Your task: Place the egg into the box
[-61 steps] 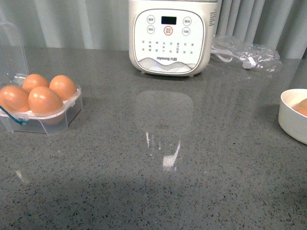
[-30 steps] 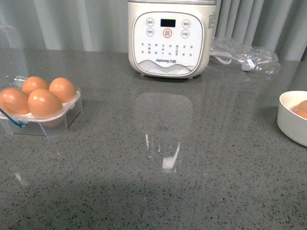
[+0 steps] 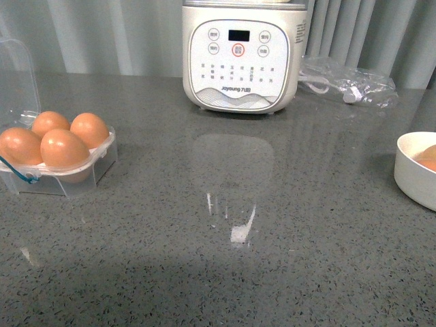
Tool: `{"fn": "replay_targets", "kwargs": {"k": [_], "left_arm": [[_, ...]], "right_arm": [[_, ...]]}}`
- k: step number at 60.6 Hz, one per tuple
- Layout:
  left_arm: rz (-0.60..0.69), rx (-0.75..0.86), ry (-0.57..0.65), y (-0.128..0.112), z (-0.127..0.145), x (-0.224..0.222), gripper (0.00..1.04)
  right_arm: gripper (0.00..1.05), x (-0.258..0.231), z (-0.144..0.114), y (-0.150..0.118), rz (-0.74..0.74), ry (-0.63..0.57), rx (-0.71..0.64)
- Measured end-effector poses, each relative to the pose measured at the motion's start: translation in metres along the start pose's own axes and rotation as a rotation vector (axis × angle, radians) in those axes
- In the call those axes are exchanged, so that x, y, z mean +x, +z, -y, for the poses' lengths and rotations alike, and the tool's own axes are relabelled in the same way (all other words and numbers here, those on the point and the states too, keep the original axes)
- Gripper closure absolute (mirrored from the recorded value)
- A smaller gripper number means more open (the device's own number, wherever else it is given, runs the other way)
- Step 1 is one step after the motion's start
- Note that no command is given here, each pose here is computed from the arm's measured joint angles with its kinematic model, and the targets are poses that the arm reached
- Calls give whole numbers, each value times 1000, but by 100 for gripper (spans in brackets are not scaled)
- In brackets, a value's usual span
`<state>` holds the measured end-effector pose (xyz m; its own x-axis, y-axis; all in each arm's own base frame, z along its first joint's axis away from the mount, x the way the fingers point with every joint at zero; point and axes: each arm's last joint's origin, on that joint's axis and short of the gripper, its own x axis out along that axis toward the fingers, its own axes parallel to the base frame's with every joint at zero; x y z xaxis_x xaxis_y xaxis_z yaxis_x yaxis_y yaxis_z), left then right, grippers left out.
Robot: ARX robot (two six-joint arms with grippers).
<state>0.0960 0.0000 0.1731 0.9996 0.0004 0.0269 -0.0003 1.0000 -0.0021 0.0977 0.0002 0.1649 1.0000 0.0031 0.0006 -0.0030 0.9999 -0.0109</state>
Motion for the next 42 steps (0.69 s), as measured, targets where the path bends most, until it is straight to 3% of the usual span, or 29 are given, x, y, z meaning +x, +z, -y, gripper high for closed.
{"fn": "replay_targets", "kwargs": {"k": [29, 42], "left_arm": [[0, 0, 0, 0, 0, 0, 7], [0, 0, 0, 0, 0, 0, 7]], "right_arm": [[101, 0, 0, 0, 0, 0, 0], [52, 0, 0, 0, 0, 0, 0]]}}
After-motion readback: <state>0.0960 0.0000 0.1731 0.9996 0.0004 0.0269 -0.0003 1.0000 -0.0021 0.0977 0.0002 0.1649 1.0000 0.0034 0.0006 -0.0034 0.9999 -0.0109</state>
